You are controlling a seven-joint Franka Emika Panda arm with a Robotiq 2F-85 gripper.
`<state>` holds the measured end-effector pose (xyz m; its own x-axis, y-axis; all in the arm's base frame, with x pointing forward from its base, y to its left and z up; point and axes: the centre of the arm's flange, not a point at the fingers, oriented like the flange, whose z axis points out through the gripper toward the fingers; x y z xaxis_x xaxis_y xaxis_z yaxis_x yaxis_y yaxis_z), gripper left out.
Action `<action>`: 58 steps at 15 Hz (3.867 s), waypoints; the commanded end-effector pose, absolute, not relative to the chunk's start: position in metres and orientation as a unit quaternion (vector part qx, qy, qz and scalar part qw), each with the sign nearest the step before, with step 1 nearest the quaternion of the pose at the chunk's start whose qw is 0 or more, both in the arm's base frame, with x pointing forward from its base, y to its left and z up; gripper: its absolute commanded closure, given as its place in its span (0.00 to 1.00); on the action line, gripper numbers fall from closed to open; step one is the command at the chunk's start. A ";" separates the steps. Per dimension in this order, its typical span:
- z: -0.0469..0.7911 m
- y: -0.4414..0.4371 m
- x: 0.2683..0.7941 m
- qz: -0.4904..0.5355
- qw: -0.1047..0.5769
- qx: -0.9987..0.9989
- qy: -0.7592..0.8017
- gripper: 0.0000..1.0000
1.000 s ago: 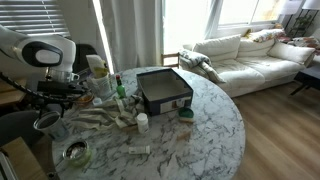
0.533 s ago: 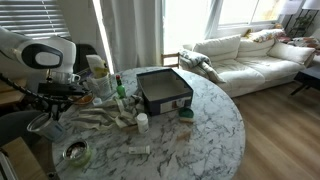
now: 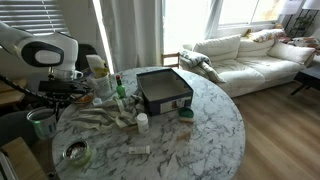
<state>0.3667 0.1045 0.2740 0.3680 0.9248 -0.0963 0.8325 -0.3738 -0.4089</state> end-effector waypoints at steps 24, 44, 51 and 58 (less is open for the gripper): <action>0.433 0.126 0.488 -0.046 0.125 -0.914 -0.383 0.99; 0.402 0.166 0.570 -0.087 0.062 -0.972 -0.209 0.99; 0.395 0.176 0.574 -0.078 0.037 -0.978 -0.189 0.53; 0.436 0.167 0.580 -0.101 0.053 -0.978 -0.172 0.01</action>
<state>0.5792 0.1738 0.4181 0.9118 0.3445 0.2234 0.3649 -0.9294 -0.0562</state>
